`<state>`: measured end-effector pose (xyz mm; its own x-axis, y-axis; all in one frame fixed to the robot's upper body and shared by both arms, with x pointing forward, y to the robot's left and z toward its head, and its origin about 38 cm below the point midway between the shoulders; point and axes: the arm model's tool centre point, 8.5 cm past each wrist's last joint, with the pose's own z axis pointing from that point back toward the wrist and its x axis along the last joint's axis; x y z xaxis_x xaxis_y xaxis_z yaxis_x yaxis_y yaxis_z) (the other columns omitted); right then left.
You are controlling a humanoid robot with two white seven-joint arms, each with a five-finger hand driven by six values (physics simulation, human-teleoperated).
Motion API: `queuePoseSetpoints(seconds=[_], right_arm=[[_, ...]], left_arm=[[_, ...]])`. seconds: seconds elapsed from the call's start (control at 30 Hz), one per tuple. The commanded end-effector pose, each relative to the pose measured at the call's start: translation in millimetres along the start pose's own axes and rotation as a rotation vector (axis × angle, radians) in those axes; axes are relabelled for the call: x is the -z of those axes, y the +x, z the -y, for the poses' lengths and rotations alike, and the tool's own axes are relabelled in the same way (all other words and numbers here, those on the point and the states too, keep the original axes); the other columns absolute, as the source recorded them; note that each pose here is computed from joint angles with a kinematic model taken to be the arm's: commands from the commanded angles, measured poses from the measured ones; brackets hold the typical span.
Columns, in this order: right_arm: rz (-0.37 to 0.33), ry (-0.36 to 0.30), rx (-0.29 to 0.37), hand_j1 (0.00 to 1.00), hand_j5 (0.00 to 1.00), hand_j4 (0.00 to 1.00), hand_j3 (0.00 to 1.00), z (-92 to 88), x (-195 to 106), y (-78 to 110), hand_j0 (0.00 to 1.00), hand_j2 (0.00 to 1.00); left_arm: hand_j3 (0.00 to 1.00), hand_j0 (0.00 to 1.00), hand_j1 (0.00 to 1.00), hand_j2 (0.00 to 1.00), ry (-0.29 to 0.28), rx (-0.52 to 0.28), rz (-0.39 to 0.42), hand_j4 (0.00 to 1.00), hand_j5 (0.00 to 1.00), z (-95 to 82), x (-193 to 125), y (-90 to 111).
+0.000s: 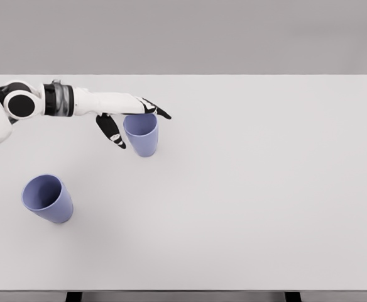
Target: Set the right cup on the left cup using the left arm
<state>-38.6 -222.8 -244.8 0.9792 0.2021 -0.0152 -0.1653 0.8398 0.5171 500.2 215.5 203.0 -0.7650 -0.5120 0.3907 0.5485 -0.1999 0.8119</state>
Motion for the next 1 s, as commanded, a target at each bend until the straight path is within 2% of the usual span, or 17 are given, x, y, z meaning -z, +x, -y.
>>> queuePoseSetpoints(seconds=[0.0, 0.03, 0.07, 0.1, 0.17, 0.2, 0.57, 0.63, 0.83, 0.97], right_arm=[[-0.001, 0.001, -0.002, 1.00, 1.00, 1.00, 1.00, -0.1, 0.0, -0.1, 1.00, 1.00], [-0.001, 0.001, -0.002, 1.00, 1.00, 1.00, 1.00, -0.1, 0.0, -0.1, 1.00, 1.00], [-0.001, 0.001, -0.002, 1.00, 1.00, 1.00, 1.00, -0.1, 0.0, -0.1, 1.00, 1.00], [-0.001, 0.001, -0.002, 1.00, 1.00, 1.00, 1.00, -0.1, 0.0, -0.1, 1.00, 1.00], [-0.001, 0.001, -0.001, 1.00, 1.00, 1.00, 1.00, -0.1, 0.0, -0.1, 1.00, 1.00], [-0.001, 0.001, -0.001, 1.00, 1.00, 1.00, 1.00, -0.1, 0.0, -0.1, 1.00, 1.00], [-0.001, 0.001, -0.002, 1.00, 1.00, 1.00, 1.00, -0.1, 0.0, -0.1, 1.00, 1.00], [-0.001, 0.001, -0.001, 1.00, 1.00, 1.00, 1.00, -0.1, 0.0, -0.1, 1.00, 1.00], [-0.001, 0.001, -0.002, 1.00, 1.00, 1.00, 1.00, -0.1, 0.0, -0.1, 1.00, 1.00], [-0.001, 0.001, -0.002, 1.00, 1.00, 1.00, 1.00, -0.1, 0.0, -0.1, 1.00, 1.00]], left_arm=[[0.98, 0.98, 0.98, 0.98, 0.021, 0.002, 0.001, 0.98, 0.98, -5.5, -0.6, 0.9], [0.90, 0.90, 0.90, 0.90, 0.027, 0.002, 0.001, 0.90, 0.90, -6.0, -0.6, 0.9], [0.77, 0.77, 0.77, 0.77, 0.033, 0.001, 0.000, 0.77, 0.77, -6.4, -1.3, 0.5], [0.70, 0.70, 0.70, 0.70, 0.032, 0.000, 0.000, 0.70, 0.70, -5.6, -1.2, 0.4], [0.65, 0.65, 0.65, 0.65, 0.032, -0.001, -0.001, 0.65, 0.65, -5.5, -1.9, 0.0], [0.58, 0.58, 0.58, 0.58, 0.033, -0.002, -0.002, 0.58, 0.58, -5.5, -2.6, -0.4], [0.56, 0.56, 0.56, 0.56, 0.031, -0.003, -0.002, 0.56, 0.56, -3.7, -6.5, -0.2], [0.55, 0.55, 0.55, 0.55, 0.051, 0.008, 0.018, 0.55, 0.55, -10.5, -9.4, 6.7], [0.54, 0.54, 0.54, 0.54, 0.067, 0.029, 0.034, 0.54, 0.54, -15.2, -41.0, 18.0], [0.54, 0.54, 0.54, 0.54, 0.091, 0.039, 0.060, 0.54, 0.54, -20.8, -79.3, 36.9]])
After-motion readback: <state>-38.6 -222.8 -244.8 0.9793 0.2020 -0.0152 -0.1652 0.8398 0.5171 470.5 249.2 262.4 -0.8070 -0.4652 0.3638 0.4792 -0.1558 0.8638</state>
